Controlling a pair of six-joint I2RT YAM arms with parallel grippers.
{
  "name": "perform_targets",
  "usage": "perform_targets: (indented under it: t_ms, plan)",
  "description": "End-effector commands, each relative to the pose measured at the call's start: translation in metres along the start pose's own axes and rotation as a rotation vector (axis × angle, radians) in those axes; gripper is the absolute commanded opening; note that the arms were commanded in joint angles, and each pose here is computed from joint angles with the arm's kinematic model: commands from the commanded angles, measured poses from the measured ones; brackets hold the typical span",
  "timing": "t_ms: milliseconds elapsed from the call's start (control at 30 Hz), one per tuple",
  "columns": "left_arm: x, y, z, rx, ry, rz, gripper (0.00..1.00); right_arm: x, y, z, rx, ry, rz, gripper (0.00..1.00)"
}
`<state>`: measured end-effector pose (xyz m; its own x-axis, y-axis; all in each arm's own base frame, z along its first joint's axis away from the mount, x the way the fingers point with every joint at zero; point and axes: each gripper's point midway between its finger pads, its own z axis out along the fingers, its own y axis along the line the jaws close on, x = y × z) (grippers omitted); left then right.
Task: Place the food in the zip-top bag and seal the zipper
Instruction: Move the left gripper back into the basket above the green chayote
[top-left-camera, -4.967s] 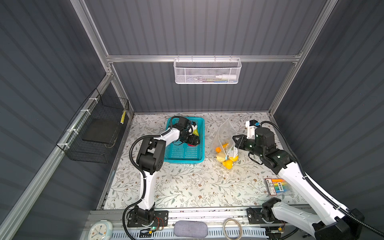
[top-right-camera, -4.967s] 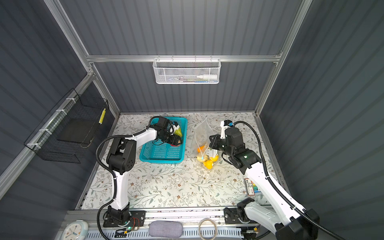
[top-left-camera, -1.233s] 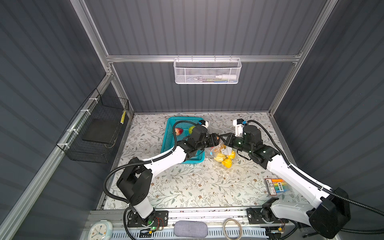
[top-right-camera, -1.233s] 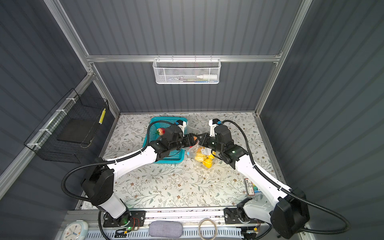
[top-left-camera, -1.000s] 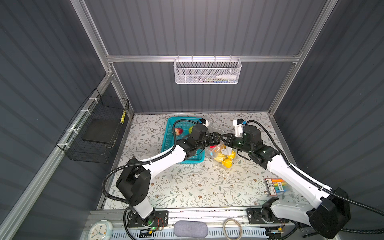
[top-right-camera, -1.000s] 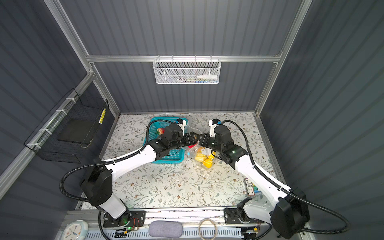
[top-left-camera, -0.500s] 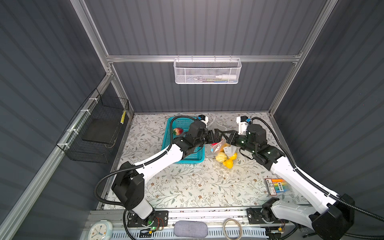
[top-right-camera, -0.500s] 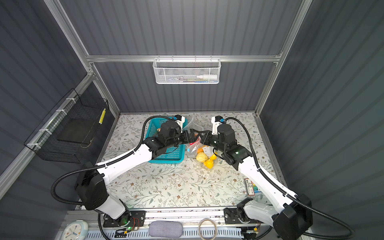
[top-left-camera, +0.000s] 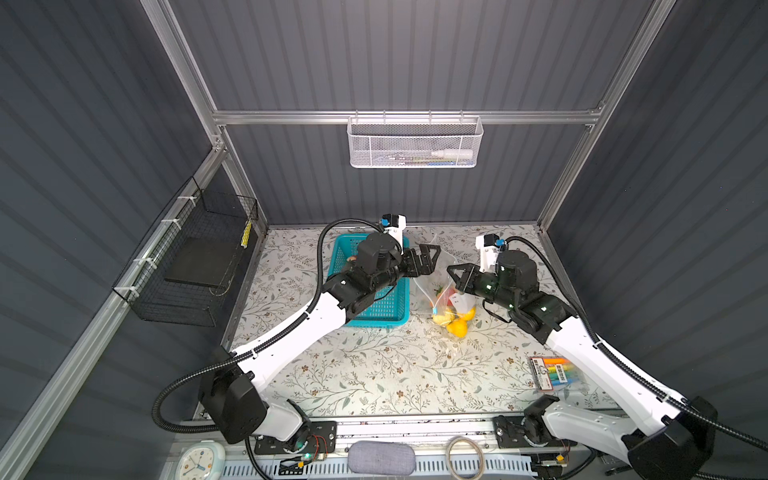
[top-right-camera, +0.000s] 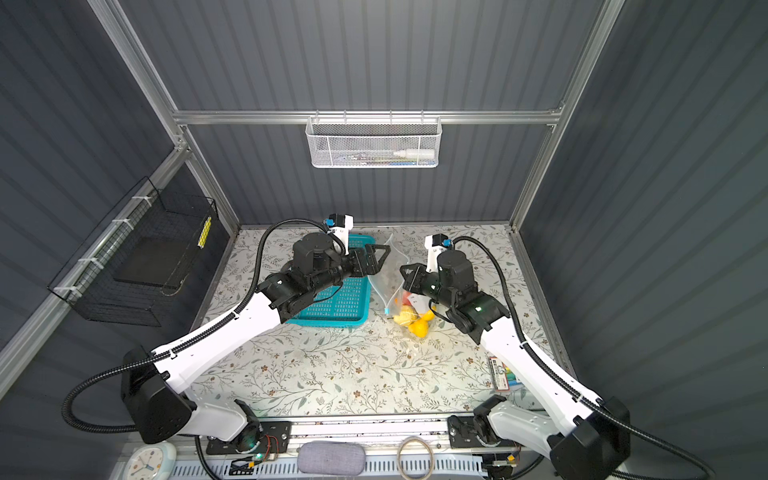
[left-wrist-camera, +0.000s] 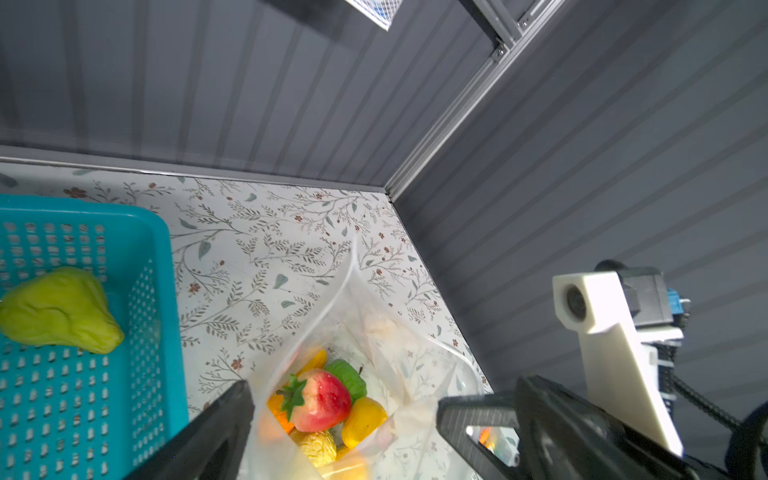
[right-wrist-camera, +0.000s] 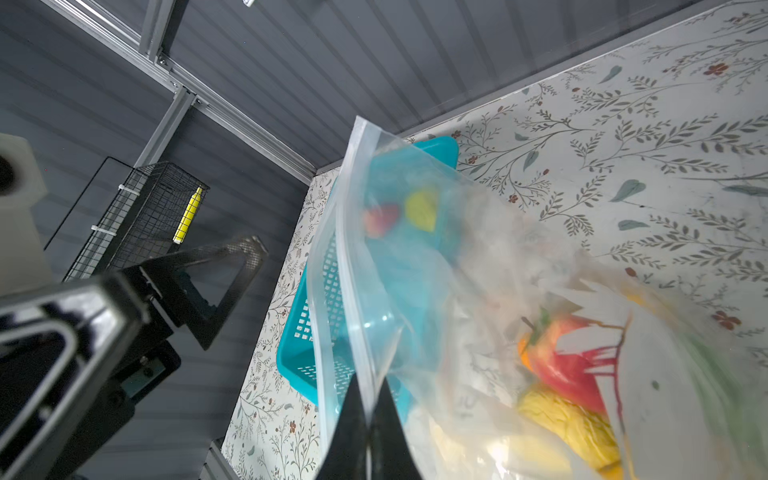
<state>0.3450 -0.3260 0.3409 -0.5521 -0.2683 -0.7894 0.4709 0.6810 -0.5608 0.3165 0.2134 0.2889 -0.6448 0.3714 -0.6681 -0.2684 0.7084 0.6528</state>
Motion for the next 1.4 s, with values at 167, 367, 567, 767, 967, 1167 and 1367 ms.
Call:
perform_targets:
  t_ms: [167,367,567,767,967,1167,1367]
  plan:
    - [-0.030,0.090,-0.015,-0.278,-0.084,0.067,1.00,-0.003,0.000,-0.007,0.016,-0.012,-0.024,0.00]
    - [-0.015,0.148,0.005,-0.509,-0.026,0.175,1.00,-0.002,-0.005,-0.006,0.033,-0.012,-0.027,0.00]
    - [0.010,0.194,0.038,-0.618,0.015,0.173,1.00,-0.001,-0.009,-0.007,0.046,-0.012,-0.031,0.00]
    - [0.041,0.247,0.070,-0.709,0.086,0.073,1.00,-0.002,-0.014,-0.007,0.058,-0.020,-0.034,0.00]
    - [0.046,0.276,0.101,-0.718,0.116,0.024,1.00,-0.001,-0.017,-0.006,0.061,-0.014,-0.037,0.00]
    - [0.051,0.291,0.127,-0.697,0.169,0.016,0.99,-0.001,-0.020,-0.005,0.066,-0.019,-0.033,0.00]
    - [0.071,0.291,0.147,-0.629,0.246,0.006,0.96,-0.003,-0.022,-0.003,0.069,-0.021,-0.033,0.00]
